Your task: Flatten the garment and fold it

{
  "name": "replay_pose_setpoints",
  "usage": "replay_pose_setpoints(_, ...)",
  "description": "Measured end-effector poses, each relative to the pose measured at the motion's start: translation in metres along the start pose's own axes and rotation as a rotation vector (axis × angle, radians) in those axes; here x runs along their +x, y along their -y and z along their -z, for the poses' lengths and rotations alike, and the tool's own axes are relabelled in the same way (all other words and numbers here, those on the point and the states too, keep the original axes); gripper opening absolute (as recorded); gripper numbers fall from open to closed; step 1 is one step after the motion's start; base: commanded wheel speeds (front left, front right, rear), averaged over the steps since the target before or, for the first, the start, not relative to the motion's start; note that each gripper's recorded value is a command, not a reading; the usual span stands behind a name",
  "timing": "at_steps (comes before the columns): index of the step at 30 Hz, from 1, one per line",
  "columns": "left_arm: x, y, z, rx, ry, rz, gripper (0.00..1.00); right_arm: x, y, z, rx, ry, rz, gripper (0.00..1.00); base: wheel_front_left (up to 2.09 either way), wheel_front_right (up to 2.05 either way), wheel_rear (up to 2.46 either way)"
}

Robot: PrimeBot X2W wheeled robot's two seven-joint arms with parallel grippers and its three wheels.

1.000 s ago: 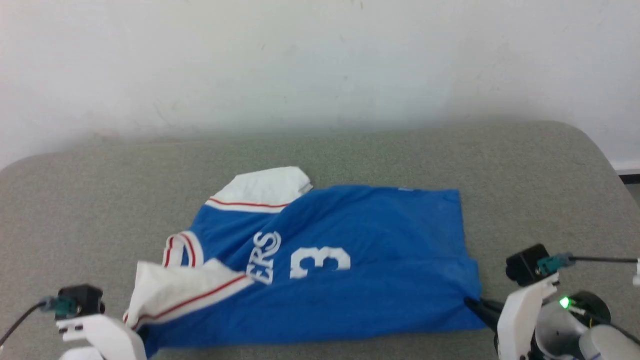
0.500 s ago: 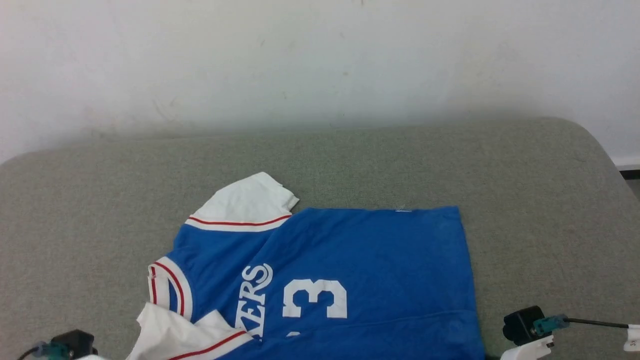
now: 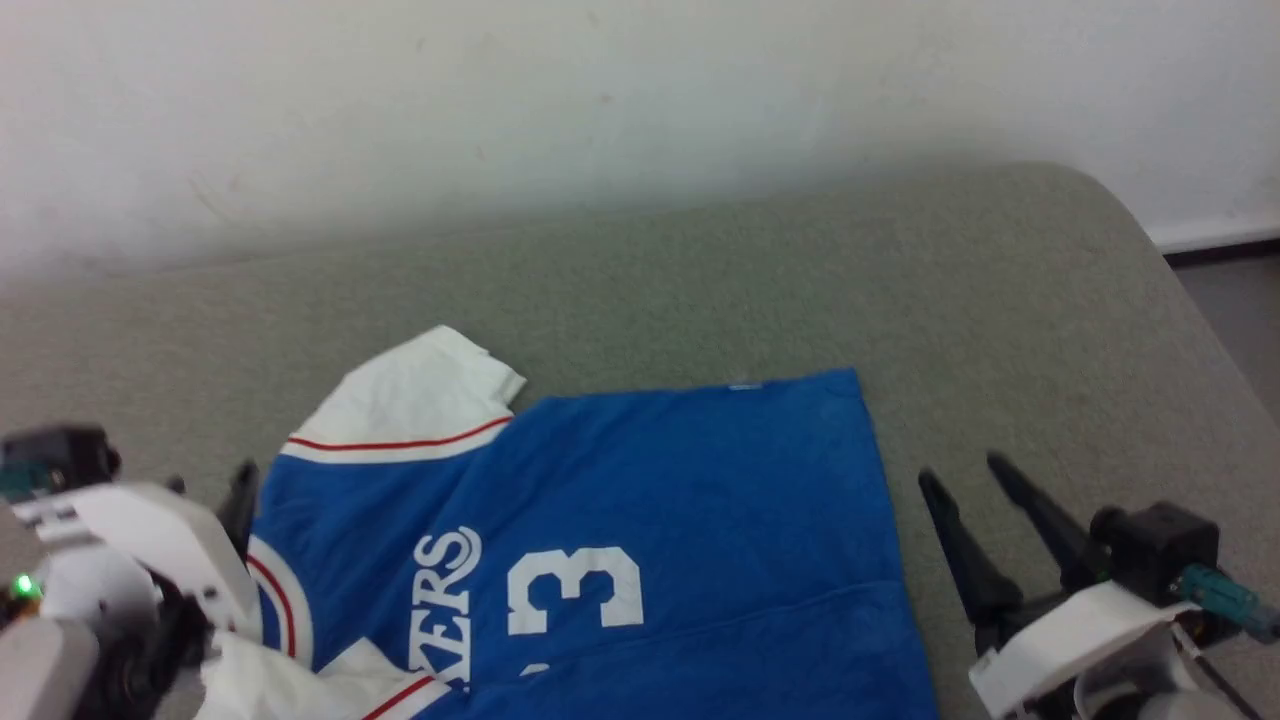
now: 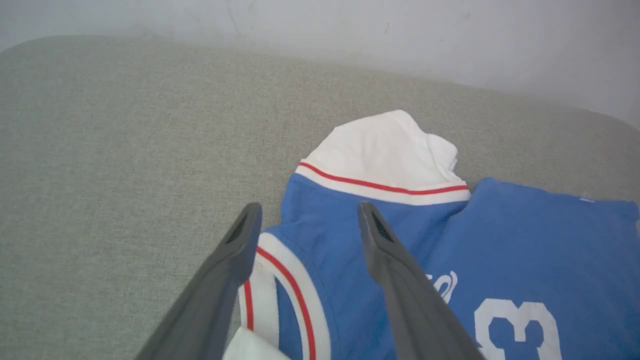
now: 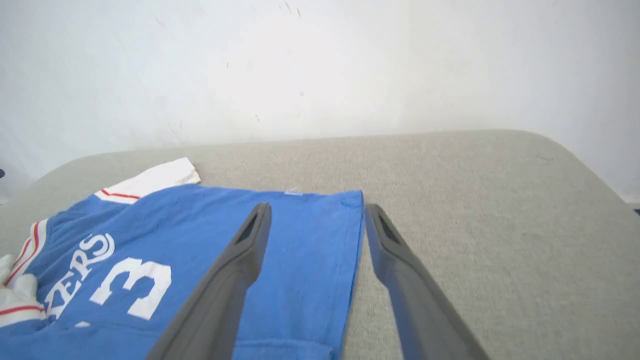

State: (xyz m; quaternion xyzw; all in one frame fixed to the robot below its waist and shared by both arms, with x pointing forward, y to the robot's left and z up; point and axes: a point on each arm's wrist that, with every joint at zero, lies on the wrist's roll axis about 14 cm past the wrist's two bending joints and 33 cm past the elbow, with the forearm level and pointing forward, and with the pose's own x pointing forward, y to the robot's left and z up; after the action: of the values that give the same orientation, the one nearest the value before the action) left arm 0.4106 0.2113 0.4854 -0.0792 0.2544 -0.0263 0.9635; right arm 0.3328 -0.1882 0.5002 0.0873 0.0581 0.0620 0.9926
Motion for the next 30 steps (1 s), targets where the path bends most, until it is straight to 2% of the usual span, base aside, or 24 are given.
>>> replay_pose_setpoints(6,0.052,0.014,-0.048,0.03,0.063,0.017,1.0,0.022,0.001,-0.045,-0.049,0.172,0.027,1.0,0.0,0.0,0.0)
replay_pose_setpoints(12,0.112,0.036,-0.069,0.07,0.013,0.065,1.0,0.032,0.016,-0.047,-0.072,0.176,0.071,1.0,0.0,0.0,0.0)
replay_pose_setpoints(16,0.147,0.057,-0.053,0.122,-0.115,0.122,1.0,0.033,0.028,-0.039,-0.069,0.156,0.114,1.0,0.0,0.0,0.0)
replay_pose_setpoints(22,0.178,0.082,-0.005,0.195,-0.368,0.191,1.0,0.029,0.044,-0.014,-0.038,0.081,0.175,1.0,0.0,0.0,0.0)
replay_pose_setpoints(26,0.185,0.087,0.034,0.251,-0.533,0.204,1.0,0.029,0.05,-0.007,-0.039,0.055,0.197,1.0,0.0,0.0,0.0)
replay_pose_setpoints(30,0.195,0.084,0.04,0.316,-0.597,0.191,1.0,0.032,0.054,-0.001,-0.029,0.035,0.205,1.0,0.0,0.0,0.0)
